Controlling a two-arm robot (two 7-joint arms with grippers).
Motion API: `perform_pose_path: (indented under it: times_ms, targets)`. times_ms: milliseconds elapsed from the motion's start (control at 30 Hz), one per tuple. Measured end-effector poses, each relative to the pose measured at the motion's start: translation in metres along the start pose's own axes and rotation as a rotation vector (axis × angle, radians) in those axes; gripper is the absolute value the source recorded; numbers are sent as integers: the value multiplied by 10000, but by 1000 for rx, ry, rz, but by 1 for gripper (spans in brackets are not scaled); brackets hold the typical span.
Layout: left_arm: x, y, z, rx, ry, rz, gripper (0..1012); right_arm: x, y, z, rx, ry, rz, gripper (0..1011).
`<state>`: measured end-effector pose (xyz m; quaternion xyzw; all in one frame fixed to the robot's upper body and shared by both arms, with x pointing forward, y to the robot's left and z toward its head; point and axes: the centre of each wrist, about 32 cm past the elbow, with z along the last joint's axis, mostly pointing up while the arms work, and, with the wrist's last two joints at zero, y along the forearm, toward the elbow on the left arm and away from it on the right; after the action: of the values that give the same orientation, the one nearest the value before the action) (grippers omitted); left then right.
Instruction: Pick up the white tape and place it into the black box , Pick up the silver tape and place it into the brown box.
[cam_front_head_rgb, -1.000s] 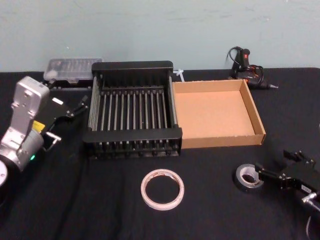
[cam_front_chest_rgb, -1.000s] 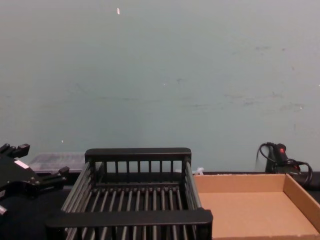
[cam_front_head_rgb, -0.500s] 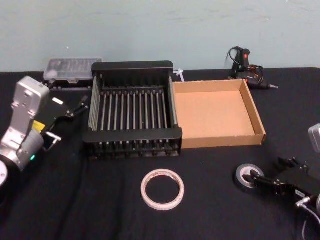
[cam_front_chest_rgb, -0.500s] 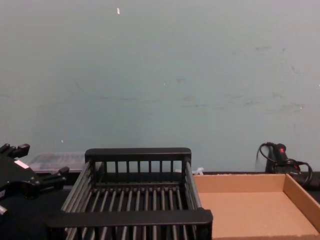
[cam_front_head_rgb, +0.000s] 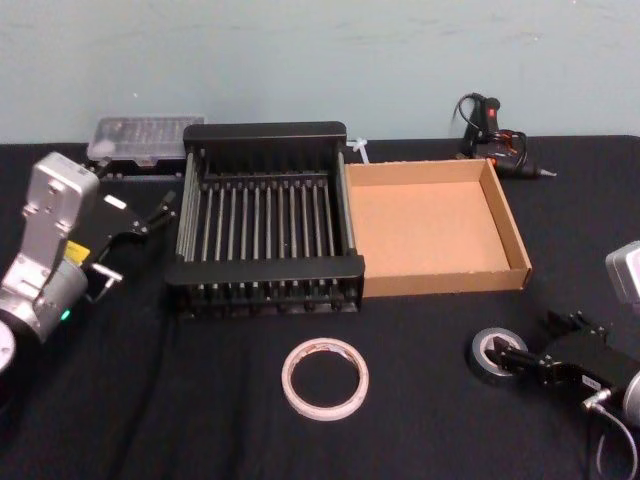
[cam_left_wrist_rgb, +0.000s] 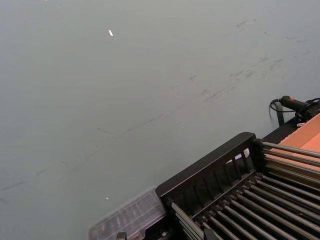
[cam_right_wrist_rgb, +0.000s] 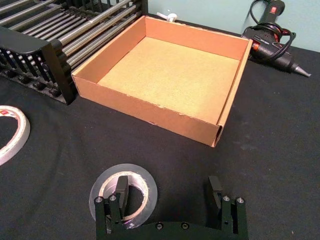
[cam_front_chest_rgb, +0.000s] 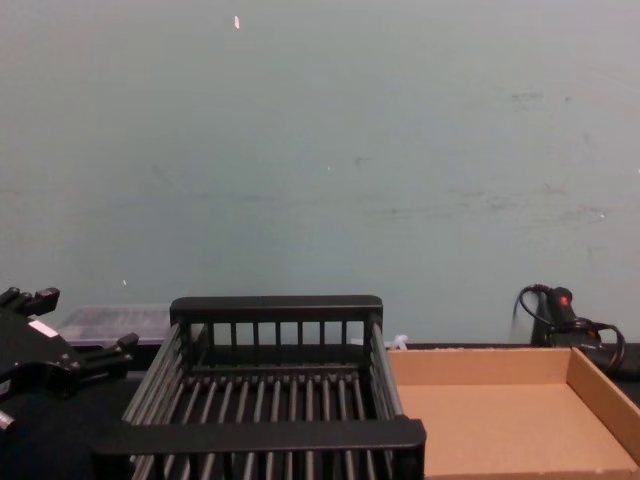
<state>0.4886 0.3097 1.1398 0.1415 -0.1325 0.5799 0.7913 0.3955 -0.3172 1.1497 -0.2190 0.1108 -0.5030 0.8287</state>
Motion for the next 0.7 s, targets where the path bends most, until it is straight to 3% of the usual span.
perform_pose_path:
  times_ms: [700]
  targets:
    - [0, 0, 0, 0, 0, 0, 1001, -2, -9, 3, -5, 4, -7, 1002]
